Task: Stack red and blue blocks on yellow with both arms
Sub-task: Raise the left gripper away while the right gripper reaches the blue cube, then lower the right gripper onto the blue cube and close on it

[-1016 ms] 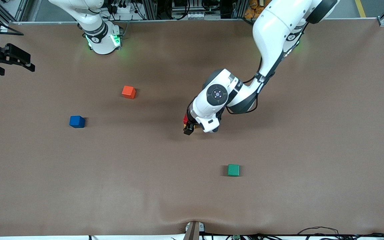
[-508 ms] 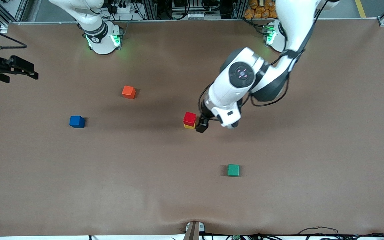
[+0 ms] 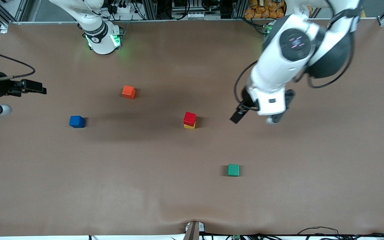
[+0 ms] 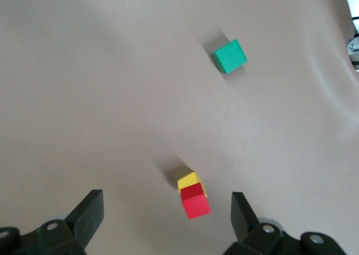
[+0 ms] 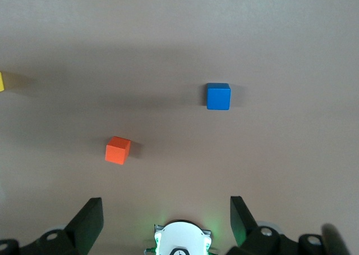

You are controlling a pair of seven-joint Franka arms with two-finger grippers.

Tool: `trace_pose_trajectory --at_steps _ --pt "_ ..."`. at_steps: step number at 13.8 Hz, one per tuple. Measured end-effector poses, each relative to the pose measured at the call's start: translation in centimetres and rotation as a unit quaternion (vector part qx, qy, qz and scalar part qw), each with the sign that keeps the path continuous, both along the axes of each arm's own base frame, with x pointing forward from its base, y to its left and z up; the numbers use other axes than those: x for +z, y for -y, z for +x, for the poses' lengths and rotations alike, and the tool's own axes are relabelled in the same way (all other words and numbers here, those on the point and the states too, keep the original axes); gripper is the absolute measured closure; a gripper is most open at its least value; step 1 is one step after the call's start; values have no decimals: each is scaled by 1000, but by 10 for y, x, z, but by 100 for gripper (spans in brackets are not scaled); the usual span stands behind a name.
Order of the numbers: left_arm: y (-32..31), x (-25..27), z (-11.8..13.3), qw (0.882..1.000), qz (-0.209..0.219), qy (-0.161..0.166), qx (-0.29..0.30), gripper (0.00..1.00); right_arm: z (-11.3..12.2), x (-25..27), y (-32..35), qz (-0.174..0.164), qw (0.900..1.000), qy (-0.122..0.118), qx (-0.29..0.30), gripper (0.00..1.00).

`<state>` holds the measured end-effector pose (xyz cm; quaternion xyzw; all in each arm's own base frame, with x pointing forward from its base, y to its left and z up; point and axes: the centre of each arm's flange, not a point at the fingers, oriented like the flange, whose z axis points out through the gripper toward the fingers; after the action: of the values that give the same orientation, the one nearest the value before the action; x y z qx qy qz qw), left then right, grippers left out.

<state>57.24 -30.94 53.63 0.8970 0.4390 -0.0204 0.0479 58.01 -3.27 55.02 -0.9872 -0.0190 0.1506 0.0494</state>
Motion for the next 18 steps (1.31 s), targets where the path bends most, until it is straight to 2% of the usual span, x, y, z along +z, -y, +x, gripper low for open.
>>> trace_pose_trajectory --at_steps 3,5,9,13,16,18 --pt "-33 37 -4 1000 3 18 -16 0 12 -30 18 4 1000 -15 -14 0" --pt "-53 60 -10 999 9 24 -35 0 20 -50 20 -5 1000 -18 -11 0" --pt "-104 87 -16 993 24 28 -114 0 29 -108 21 -11 1000 -15 -13 0" --pt "-165 98 -10 982 33 24 -184 0 21 -177 20 -12 1000 -10 -16 0" --pt "-197 99 -12 974 35 7 -225 0 11 -216 20 -14 1000 1 -20 0" --pt "-211 103 -16 964 36 0 -264 0 0 -241 24 -14 1000 4 -26 0"
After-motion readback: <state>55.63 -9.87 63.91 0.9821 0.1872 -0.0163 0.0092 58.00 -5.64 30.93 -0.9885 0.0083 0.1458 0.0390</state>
